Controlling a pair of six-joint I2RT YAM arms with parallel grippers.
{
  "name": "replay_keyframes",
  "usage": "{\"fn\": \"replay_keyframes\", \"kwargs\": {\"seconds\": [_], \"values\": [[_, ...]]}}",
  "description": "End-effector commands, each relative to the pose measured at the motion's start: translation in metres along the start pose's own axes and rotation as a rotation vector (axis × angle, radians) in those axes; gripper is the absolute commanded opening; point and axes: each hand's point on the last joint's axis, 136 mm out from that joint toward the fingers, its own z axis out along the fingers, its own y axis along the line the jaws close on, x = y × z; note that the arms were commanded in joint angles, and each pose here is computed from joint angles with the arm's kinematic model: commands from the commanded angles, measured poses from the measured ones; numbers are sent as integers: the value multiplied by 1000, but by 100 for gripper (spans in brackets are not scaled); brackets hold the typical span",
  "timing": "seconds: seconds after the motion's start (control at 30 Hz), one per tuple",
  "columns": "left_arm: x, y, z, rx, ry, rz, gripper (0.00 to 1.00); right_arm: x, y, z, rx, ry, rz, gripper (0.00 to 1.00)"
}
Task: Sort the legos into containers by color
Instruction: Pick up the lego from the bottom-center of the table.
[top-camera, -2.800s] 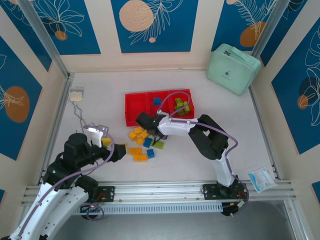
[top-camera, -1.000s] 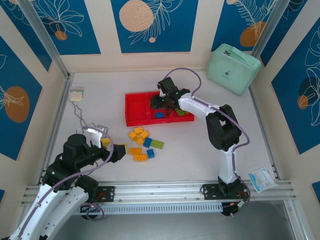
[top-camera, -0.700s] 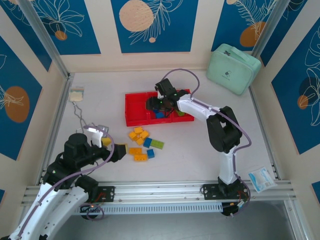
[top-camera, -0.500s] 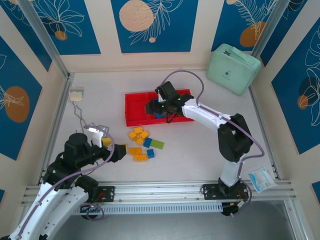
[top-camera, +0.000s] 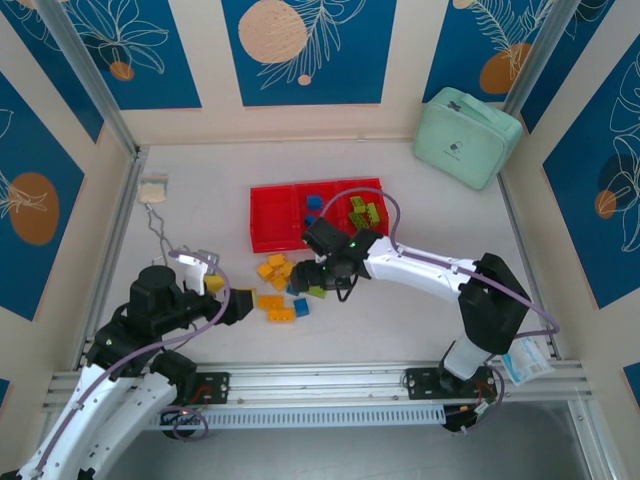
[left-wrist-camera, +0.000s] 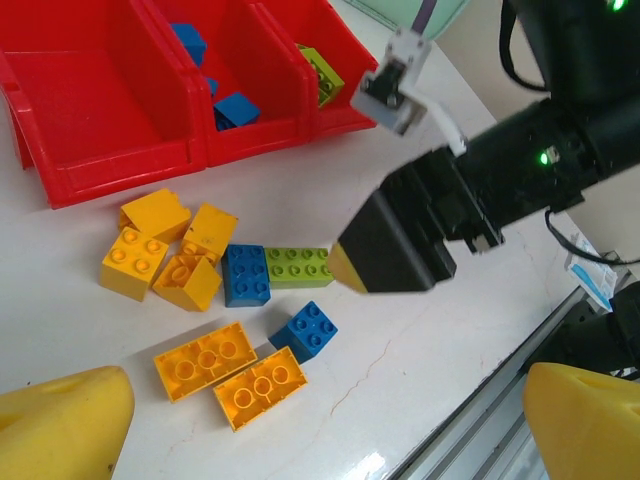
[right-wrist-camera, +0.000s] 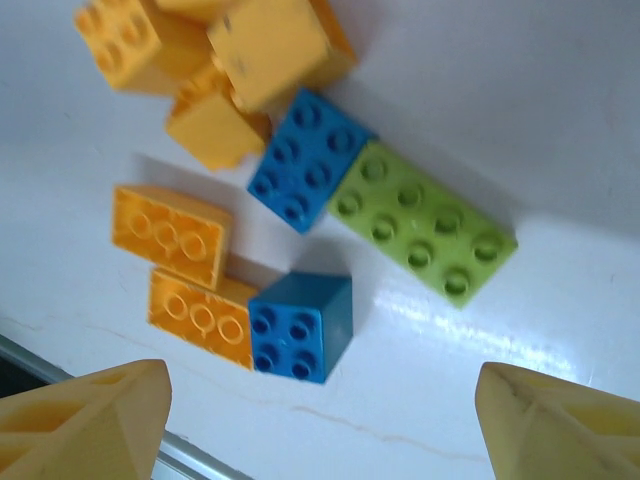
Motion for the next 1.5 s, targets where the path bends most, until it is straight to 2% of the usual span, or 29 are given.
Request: {"fn": "replay_keyframes", "kwargs": {"seconds": [0.0, 0.17, 0.4, 0.5, 0.63, 0.77, 1.03, 1.27, 1.3, 1.4, 1.47], "values": [[-2, -4, -5, 13, -20, 13, 99, 25, -5, 11, 75, 52, 39, 80], [-2, -5, -4, 20, -24, 14, 99, 45, 14, 32, 70, 101, 10, 80], [0, -3, -2, 8, -7, 4, 99, 51, 16, 51, 114, 159, -7, 76], [-1, -2, -2, 6, -10, 4, 99, 53, 16, 56, 109, 174, -12, 69], [0, -2, -2, 4, -10, 5, 100, 52, 13, 59, 122, 181, -20, 55], [-1, -1, -2, 0, -12, 5, 99, 50, 8, 61, 130, 186, -20, 49], [-1, -1, -2, -2, -11, 4, 99, 40, -5, 62, 199, 156, -72, 48], [0, -1, -1, -3, -10, 3, 99, 29, 3, 62, 185, 135, -108, 46], [-1, -1, -2, -4, -11, 4, 99, 28, 7, 62, 176, 134, -115, 43], [-1, -1, -2, -4, -13, 5, 99, 26, 15, 62, 149, 138, -138, 26], [-1, -1, -2, -3, -13, 5, 99, 25, 20, 58, 141, 129, -163, 24]]}}
